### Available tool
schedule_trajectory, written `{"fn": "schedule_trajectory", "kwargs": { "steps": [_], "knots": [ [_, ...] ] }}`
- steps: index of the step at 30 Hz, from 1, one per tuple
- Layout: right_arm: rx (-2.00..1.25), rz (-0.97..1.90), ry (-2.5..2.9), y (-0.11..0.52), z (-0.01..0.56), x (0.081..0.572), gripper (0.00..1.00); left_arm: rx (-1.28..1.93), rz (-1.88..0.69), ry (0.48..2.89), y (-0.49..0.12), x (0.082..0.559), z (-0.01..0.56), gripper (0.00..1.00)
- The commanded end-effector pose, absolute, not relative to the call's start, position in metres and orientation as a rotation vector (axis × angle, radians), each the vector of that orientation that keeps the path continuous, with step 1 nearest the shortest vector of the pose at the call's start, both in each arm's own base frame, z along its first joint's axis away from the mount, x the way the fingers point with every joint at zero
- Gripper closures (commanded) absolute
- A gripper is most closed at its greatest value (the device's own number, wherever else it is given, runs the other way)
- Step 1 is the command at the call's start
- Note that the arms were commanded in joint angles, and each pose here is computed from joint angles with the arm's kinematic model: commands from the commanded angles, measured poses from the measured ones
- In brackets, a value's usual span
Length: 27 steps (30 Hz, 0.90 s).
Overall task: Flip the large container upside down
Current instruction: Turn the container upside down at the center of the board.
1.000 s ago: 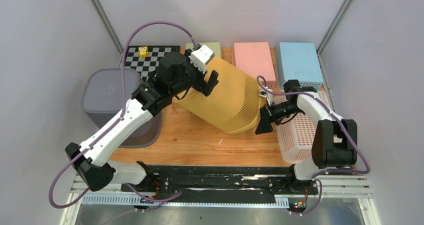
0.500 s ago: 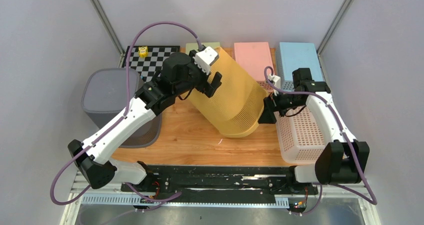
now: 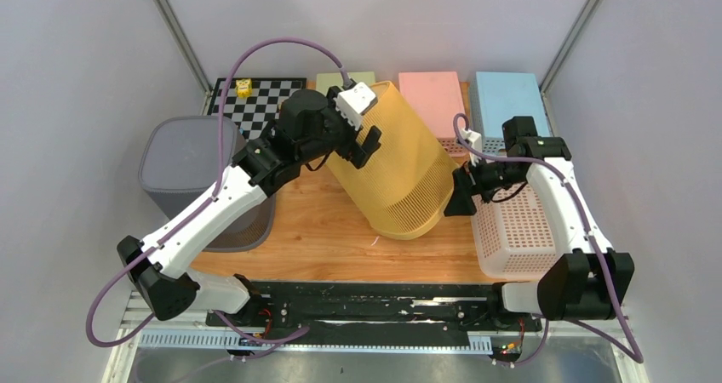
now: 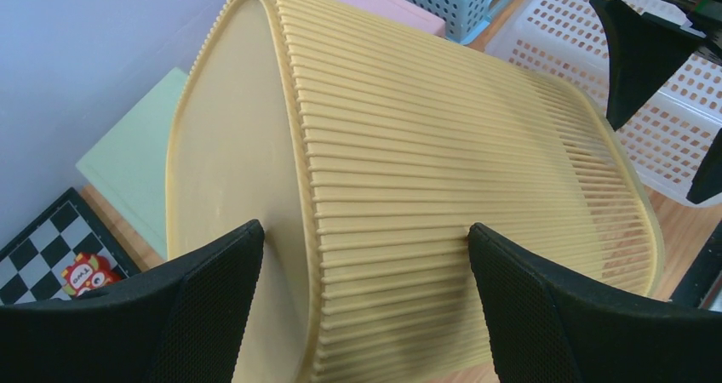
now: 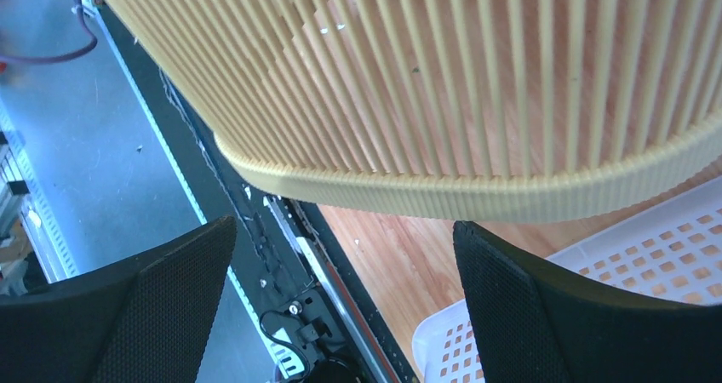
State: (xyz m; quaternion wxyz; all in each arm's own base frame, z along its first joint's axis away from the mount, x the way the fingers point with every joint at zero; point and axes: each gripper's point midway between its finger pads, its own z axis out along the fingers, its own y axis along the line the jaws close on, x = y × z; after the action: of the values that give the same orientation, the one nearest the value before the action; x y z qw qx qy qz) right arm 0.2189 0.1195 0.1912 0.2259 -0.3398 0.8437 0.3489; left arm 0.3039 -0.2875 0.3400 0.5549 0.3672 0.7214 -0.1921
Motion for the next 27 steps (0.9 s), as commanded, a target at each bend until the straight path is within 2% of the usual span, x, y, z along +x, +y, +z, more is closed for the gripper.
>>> {"fn": "schedule_trajectory", "kwargs": {
  "steps": [1,14,17,21,27],
  "knots": [
    [-1.031,0.981,2.265,0.120,0.199,0.197,0.00,1.068,-0.535,1.893,-0.293,0.263,0.276,0.12],
    [-1.051,0.654,2.168,0.098,0.239,0.226,0.00,1.190,-0.549,1.852,-0.299,0.245,0.270,0.12],
    [-1.039,0.738,2.116,0.110,0.227,0.235,0.00,1.211,-0.546,1.844,-0.301,0.242,0.268,0.12],
    [-1.065,0.931,2.092,0.130,0.208,0.222,0.00,1.229,-0.546,1.841,-0.300,0.239,0.265,0.12],
    [-1.138,0.980,2.017,0.140,0.202,0.207,0.00,1.286,-0.549,1.817,-0.298,0.231,0.264,0.12]
  ]
}}
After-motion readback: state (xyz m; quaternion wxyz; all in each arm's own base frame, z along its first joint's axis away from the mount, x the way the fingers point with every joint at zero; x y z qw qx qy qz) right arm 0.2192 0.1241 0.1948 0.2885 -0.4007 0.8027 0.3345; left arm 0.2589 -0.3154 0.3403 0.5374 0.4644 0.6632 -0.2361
